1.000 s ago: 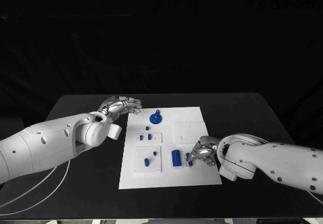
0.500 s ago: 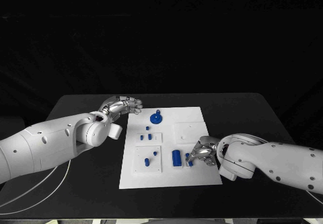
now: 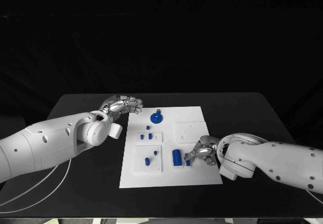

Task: Assemble the parts on the task board

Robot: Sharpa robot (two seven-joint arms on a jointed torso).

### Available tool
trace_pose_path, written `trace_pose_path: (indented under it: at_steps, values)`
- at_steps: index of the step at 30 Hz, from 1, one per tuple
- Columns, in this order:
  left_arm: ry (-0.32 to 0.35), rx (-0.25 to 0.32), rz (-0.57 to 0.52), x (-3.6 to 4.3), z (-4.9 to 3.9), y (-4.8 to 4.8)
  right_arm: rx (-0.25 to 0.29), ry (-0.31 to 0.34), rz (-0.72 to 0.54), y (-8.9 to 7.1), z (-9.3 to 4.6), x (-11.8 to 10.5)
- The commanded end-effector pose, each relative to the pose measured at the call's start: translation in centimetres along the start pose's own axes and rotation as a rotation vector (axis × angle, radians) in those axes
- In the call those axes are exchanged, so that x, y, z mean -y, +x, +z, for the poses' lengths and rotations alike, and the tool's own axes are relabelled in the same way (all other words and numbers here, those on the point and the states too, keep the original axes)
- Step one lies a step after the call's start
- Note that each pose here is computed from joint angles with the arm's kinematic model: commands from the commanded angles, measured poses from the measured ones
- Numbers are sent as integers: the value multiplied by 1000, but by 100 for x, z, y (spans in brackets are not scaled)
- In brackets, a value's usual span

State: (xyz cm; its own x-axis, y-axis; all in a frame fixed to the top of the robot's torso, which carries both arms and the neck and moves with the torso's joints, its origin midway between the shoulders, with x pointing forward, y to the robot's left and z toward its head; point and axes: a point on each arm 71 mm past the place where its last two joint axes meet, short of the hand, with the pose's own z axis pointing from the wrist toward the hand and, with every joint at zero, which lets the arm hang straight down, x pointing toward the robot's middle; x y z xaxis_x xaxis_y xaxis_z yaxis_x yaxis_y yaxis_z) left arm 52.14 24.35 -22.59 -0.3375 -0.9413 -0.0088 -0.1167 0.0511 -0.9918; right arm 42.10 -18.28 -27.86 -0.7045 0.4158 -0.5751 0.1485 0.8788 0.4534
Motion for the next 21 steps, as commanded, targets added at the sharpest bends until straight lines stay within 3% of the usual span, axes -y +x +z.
trace_pose_path:
  at_steps: [1, 15, 21]
  values:
    - [8, -16, -2, 16, 3, 21, -27, -20, -10, 31, -6, -18]
    - [8, -16, -2, 15, 2, 17, -93, -39, -46, 51, -57, 54]
    - [8, -16, -2, 15, 2, 15, -86, -33, -54, 43, -54, 72]
